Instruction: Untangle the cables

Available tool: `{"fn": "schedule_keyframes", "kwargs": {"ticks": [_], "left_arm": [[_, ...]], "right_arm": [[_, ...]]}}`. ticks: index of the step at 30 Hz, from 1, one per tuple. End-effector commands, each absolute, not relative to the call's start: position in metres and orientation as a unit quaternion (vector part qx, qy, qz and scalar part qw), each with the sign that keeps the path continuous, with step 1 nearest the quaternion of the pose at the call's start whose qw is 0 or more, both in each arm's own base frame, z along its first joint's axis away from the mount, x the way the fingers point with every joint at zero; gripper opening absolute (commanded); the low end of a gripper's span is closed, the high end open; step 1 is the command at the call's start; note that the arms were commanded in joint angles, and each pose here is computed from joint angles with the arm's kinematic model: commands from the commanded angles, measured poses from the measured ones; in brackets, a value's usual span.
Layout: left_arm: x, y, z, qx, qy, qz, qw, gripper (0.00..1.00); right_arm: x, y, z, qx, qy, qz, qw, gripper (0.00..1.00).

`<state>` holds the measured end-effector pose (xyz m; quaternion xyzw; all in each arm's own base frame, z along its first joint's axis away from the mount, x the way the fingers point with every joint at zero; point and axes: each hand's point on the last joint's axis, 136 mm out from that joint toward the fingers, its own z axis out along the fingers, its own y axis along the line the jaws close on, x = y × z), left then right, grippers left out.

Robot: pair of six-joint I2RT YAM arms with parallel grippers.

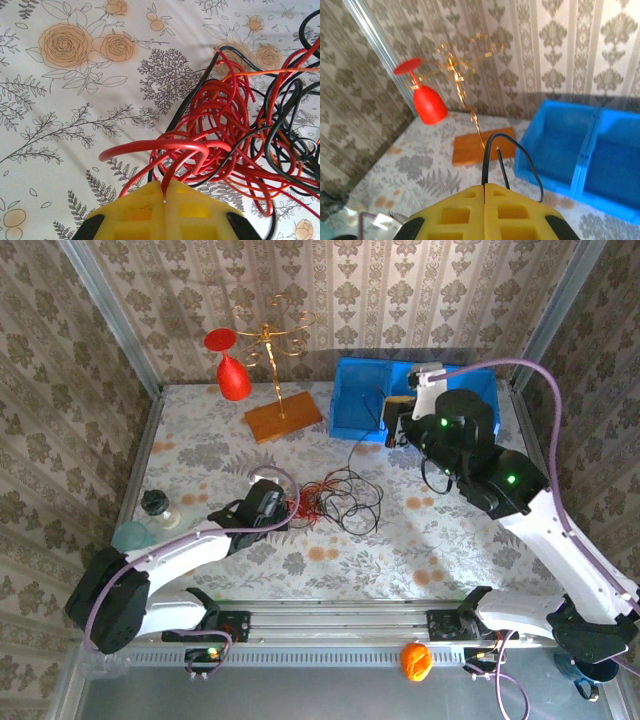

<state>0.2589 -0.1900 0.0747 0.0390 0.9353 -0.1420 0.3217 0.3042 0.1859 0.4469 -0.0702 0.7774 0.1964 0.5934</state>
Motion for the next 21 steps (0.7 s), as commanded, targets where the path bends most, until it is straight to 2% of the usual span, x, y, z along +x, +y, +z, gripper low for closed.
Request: {"fn": "schedule_keyframes", "kwargs": {"ticks": [1, 7, 14, 21], "left_arm": [[0.259, -0.190, 0.070, 0.029, 0.938, -0.142, 0.315, 0.00], [0.258, -0.196, 0.069, 0.036, 0.941, -0.149, 0.303, 0.00], [0.255, -0.202, 0.078, 0.051, 0.939, -0.165, 0.298, 0.05], [0.251, -0.192, 0.073, 0.049, 0.941, -0.148, 0.299, 0.05]], "right_arm": [[0.299, 0.184, 0.481, -0.080, 0.747, 0.207, 0.626, 0.00], [0.296, 0.179, 0.522, -0.076, 0.711, 0.212, 0.666, 0.00], [0.326, 0.179, 0.512, -0.068, 0.720, 0.158, 0.672, 0.00], [0.332, 0.161, 0.582, -0.029, 0.654, 0.146, 0.742, 0.00]]}}
